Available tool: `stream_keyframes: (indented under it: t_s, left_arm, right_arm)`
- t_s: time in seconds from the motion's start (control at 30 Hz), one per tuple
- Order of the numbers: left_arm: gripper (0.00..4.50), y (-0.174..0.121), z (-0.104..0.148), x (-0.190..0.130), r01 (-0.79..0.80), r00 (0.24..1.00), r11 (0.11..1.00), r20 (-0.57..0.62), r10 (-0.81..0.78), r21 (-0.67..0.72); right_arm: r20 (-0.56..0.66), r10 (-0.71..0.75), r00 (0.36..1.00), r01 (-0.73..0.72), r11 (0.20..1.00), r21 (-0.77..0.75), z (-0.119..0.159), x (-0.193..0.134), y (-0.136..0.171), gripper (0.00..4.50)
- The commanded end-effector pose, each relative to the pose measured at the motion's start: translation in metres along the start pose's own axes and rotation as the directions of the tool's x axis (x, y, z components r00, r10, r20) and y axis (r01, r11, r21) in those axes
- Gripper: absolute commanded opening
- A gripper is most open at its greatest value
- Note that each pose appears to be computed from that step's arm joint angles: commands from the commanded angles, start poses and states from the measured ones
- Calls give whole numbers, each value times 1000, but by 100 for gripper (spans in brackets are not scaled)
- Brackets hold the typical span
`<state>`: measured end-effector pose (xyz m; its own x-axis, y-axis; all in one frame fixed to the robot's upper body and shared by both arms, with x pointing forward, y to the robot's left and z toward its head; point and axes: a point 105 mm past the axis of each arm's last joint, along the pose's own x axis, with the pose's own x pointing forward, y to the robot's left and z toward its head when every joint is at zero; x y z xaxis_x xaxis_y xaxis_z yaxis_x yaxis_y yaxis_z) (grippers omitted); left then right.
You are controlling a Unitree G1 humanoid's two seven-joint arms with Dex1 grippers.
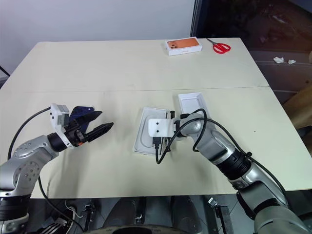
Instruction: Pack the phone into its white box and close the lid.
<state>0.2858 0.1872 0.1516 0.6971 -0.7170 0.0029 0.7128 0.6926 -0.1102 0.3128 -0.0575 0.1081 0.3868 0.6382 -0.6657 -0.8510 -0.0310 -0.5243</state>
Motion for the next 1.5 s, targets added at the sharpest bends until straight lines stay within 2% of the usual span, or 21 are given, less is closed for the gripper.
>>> stream_keyframes:
  t_s: [0.03,0.33,0.7,0.9,1.03,1.23,1.33,1.43,1.5]
  left_arm:
    - [445,-3,8,0,3,1000,1000,20,-3,25]
    - [445,-5,6,2,4,1000,1000,19,-4,24]
    - [445,-3,7,3,-6,1000,999,23,5,32]
    - [445,-3,8,4,-12,1000,999,27,11,33]
    - [445,-5,5,4,-11,1000,1000,20,10,28]
    - [445,-9,-1,5,3,1000,999,-3,-3,32]
    - [445,-13,-21,10,26,996,997,-86,-20,73]
    - [445,-20,-35,17,60,991,994,-123,-49,86]
    - [390,-22,-34,23,71,992,996,-111,-66,48]
  right_arm:
    - [-27,43,999,-43,999,-8,-8,-1,9,4]
    - [-40,39,998,-41,999,-34,-10,-6,3,4]
    - [62,-69,996,73,996,-49,18,3,-26,4]
    - [49,-28,998,31,997,-68,14,14,-12,4]
    - [0,-14,1000,14,996,-84,0,14,-6,4]
    - [157,-135,978,124,989,74,25,0,-36,4]
    - [159,-167,973,140,975,170,10,-12,-45,4]
    - [137,-154,979,124,971,203,-8,-22,-44,4]
    - [95,-149,984,128,972,199,-27,-32,-44,0]
